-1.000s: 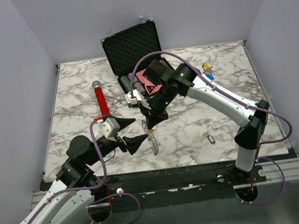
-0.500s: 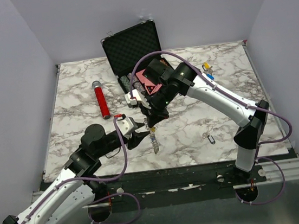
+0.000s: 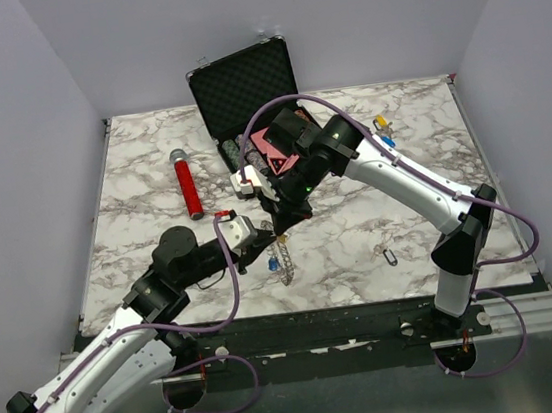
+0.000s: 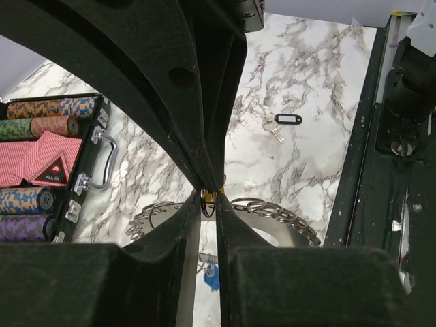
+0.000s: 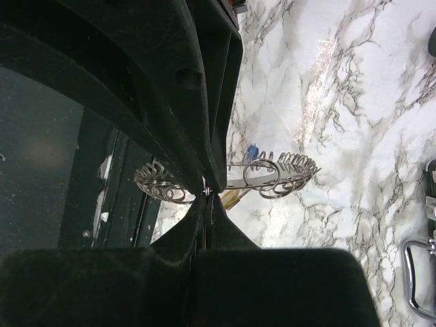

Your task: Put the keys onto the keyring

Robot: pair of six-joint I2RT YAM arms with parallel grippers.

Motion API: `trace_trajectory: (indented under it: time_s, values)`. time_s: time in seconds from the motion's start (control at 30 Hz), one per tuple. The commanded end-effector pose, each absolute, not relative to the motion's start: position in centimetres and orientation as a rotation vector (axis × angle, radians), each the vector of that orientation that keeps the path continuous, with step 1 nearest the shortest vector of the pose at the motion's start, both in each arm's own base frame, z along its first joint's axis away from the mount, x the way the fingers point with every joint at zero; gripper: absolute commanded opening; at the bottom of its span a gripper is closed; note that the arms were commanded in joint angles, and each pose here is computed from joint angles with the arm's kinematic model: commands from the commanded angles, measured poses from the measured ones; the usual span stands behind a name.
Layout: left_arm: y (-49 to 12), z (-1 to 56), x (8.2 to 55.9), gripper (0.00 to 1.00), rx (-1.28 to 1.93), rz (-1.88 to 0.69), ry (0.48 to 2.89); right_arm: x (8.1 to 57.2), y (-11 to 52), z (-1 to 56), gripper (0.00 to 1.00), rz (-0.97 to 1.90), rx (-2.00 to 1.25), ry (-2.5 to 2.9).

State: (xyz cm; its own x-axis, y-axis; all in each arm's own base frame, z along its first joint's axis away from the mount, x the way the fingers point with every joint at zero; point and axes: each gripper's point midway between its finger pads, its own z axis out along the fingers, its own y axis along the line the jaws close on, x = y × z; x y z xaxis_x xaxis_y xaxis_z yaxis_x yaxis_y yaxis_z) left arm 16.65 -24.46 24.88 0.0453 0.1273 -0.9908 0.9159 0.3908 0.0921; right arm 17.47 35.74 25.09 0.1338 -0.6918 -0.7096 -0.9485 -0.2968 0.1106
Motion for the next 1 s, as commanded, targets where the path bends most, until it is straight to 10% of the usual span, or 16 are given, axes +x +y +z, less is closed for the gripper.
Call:
trace_trajectory:
  time_s: [0.0, 0.57, 0.97]
  values:
    - [-24.6, 25.9, 16.5, 0.21, 1.037, -0.801, 1.37, 17.0, 36.0, 25.9, 0.01, 0.971, -2.063, 1.546]
    - [-24.3, 26.3, 17.6, 0.0, 0.937, -0.793, 1.424, 16.0, 36.0, 26.5, 0.02, 1.027, -2.056, 1.523]
    - [-23.5, 26.4, 17.0, 0.0, 0.648, -0.953, 1.369, 15.7, 36.3, 27.0, 0.38, 1.069, -2.023, 1.523]
